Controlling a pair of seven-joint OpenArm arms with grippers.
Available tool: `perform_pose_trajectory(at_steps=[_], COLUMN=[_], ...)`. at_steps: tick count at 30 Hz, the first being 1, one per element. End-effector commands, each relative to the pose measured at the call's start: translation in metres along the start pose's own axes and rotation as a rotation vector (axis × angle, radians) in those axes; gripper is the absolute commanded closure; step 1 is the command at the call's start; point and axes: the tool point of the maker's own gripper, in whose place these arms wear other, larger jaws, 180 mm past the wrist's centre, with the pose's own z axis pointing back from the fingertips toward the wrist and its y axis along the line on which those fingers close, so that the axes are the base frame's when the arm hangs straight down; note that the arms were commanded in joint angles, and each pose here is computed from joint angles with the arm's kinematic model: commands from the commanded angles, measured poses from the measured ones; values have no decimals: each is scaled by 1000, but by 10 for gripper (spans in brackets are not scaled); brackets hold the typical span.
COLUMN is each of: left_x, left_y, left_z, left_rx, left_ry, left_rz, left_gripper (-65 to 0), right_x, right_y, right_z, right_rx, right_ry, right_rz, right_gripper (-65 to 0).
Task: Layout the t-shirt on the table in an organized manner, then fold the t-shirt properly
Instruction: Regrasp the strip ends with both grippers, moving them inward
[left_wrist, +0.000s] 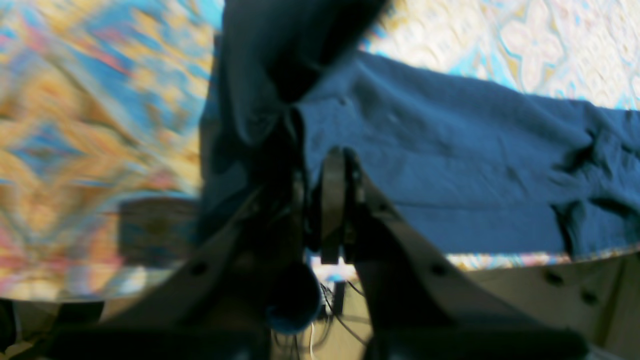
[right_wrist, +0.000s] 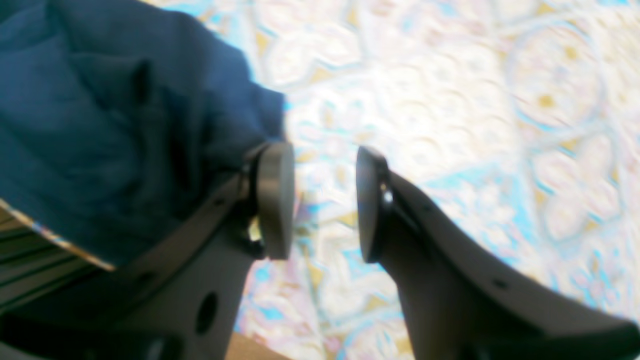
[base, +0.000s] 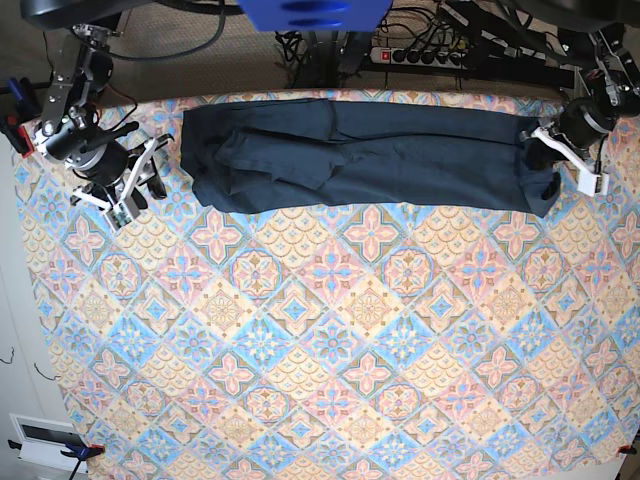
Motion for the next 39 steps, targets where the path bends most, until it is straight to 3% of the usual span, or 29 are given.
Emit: perform_pose_trajectory(at_steps=[1, 16, 24, 30, 33, 36, 39], left_x=[8, -13, -23, -36, -29, -11, 16], left_y=[-15, -113, -135, -145, -133, -119, -95], left_z=[-3, -50, -59, -48, -43, -32, -15], left_rx=[-44, -300, -344, -428, -417, -410, -382], left_ry=[-17, 57, 111, 169, 166, 123, 29], left_rz=[-36, -75, -140, -179, -191, -173, -111], left_gripper=[0, 0, 0, -194, -284, -341, -348], right_x=[11, 6, 6, 6, 6, 6, 5], right_y=[-8, -37, -38, -38, -38, -38, -38], right_z=[6, 22, 23, 23, 23, 23, 23], right_rx=[-20, -110, -115, -115, -115, -115, -114], right_ry=[-37, -42, -42, -44, -45, -45, -41], right_rz=[16, -25, -28, -28, -28, -28, -29], right_gripper=[-198, -198, -199, -199, -199, -199, -199])
